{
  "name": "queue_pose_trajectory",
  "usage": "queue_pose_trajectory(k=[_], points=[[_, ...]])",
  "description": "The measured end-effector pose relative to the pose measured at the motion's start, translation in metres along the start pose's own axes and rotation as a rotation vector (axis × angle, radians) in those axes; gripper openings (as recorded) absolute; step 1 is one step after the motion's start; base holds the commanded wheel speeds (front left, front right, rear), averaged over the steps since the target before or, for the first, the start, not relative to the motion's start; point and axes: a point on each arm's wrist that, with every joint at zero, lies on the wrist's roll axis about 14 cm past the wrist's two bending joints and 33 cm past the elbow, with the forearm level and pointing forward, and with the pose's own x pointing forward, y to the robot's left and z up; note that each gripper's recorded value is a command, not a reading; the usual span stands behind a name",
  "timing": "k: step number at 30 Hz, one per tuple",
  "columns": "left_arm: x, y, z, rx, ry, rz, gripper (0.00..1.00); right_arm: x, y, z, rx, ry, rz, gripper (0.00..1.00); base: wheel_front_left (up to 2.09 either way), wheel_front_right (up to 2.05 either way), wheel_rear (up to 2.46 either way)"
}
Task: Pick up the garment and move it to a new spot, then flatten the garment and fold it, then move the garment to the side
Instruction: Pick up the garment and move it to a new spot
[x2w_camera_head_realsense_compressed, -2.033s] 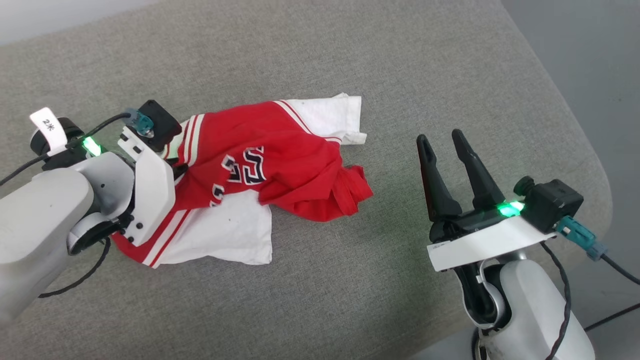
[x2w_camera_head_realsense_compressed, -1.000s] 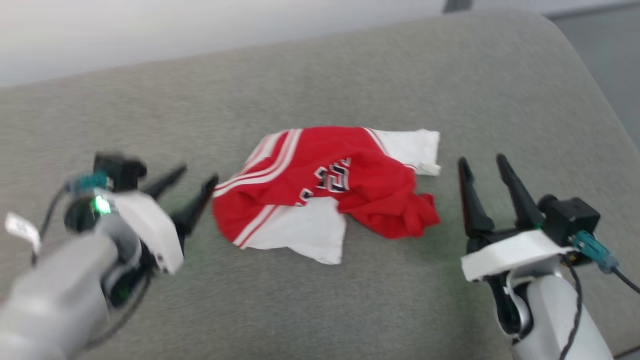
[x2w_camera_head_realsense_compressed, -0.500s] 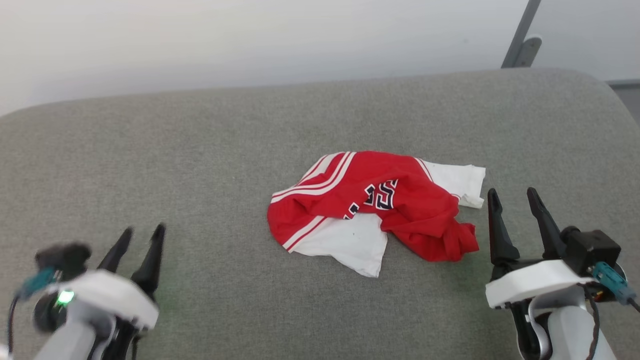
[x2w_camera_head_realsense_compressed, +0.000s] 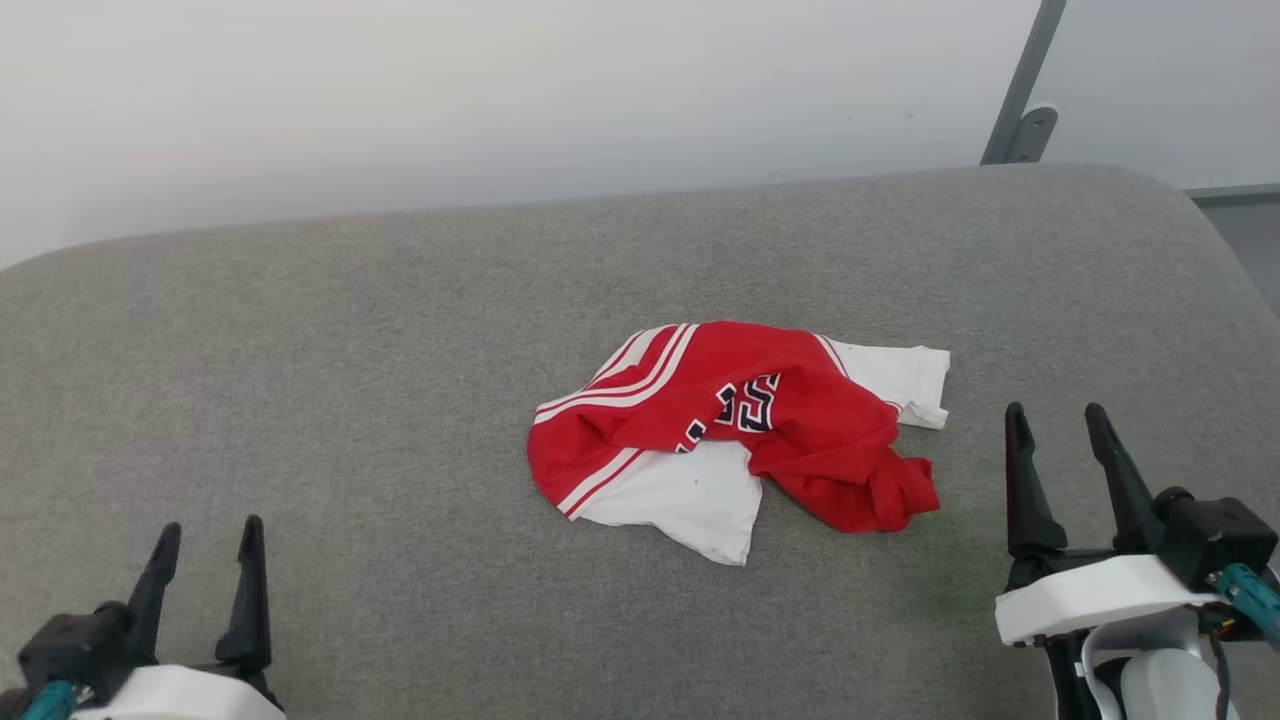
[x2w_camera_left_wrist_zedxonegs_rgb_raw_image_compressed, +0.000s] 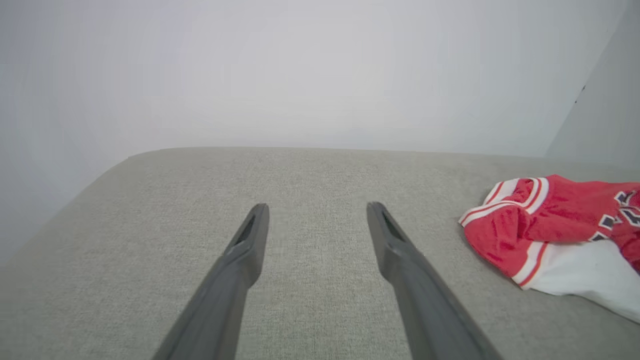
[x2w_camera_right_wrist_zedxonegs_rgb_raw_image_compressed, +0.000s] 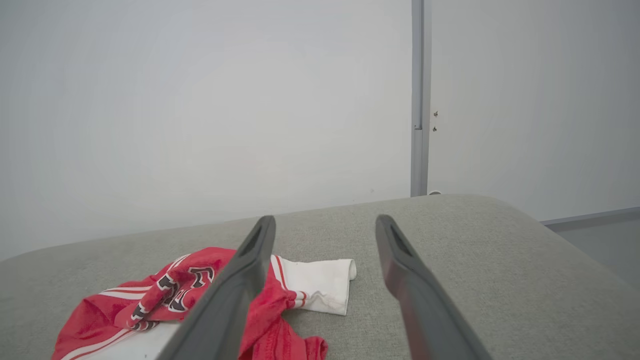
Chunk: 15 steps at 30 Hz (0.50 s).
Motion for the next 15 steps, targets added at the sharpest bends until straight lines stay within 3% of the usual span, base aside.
queue_pose_trajectory(k=[6,15], points=[[-0.003,-0.011,0.012,0.042,-0.049,-0.027,1.0,-0.002,-0.002,0.011,-0.001,-0.033,-0.006,1.0,0.0,0.0,0.0],[-0.007,-0.015,0.004,0.016,-0.035,-0.019,1.0,-0.006,-0.002,0.008,0.002,-0.022,-0.007,1.0,0.0,0.0,0.0]])
